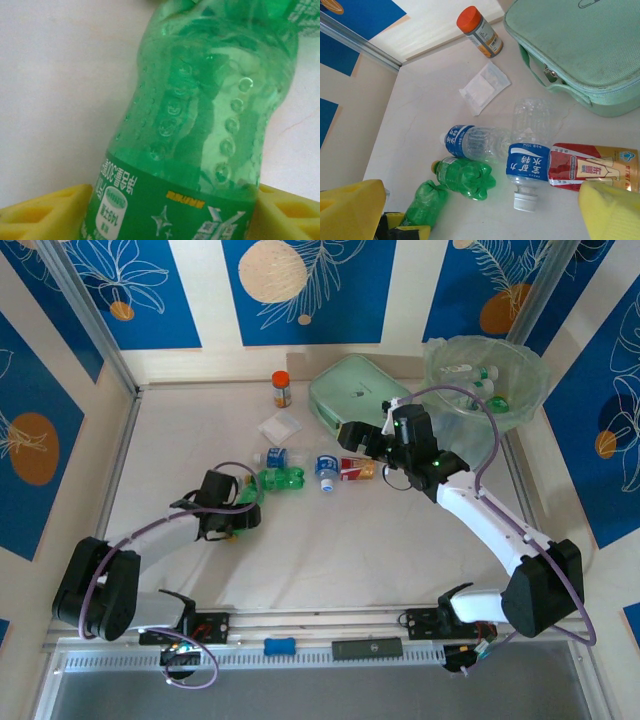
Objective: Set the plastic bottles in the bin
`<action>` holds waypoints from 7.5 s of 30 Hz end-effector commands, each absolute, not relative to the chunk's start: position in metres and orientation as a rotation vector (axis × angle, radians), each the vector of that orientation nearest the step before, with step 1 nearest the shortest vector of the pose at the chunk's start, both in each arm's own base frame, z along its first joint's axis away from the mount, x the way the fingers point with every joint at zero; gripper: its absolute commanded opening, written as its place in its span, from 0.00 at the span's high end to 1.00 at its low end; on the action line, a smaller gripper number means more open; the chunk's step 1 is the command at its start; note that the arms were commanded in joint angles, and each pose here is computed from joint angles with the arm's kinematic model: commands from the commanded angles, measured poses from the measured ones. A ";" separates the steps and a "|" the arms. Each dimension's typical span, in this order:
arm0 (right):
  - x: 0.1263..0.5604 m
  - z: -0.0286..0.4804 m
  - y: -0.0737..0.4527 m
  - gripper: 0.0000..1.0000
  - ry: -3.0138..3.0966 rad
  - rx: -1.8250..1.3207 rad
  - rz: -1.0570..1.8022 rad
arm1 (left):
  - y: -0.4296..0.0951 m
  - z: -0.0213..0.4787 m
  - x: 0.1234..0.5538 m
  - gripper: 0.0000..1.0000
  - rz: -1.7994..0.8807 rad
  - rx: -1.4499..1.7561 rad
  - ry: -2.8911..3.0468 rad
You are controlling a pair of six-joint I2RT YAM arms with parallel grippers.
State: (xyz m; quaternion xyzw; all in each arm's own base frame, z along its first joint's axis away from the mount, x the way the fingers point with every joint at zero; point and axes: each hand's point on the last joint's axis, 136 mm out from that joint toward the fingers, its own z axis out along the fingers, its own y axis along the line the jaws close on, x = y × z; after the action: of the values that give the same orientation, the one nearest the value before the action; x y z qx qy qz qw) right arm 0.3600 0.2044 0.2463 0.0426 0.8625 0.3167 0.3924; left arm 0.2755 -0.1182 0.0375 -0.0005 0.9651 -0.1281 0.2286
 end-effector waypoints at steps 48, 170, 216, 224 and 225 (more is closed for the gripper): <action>0.310 0.240 0.342 0.01 2.217 -0.191 1.358 | -0.251 0.215 0.266 0.61 -1.082 0.365 1.967; 0.342 0.270 0.149 0.01 2.086 0.155 0.744 | -0.187 0.121 0.384 0.01 -0.601 0.157 2.403; 0.340 0.235 0.177 0.01 2.136 0.180 0.815 | -0.221 0.064 0.335 0.06 -0.636 0.426 2.605; 0.337 0.236 0.175 0.01 2.135 0.181 0.807 | -0.228 0.052 0.343 0.20 -0.602 0.475 2.619; 0.336 0.236 0.175 0.01 2.134 0.182 0.806 | -0.229 0.051 0.343 0.20 -0.599 0.478 2.622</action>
State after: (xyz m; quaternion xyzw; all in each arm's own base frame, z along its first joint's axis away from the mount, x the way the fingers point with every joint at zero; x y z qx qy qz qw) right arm 0.3390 0.1744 0.2325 0.0708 0.8530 0.3165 0.4090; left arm 0.3369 -0.2238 0.0476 0.1568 0.9414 -0.2237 0.1977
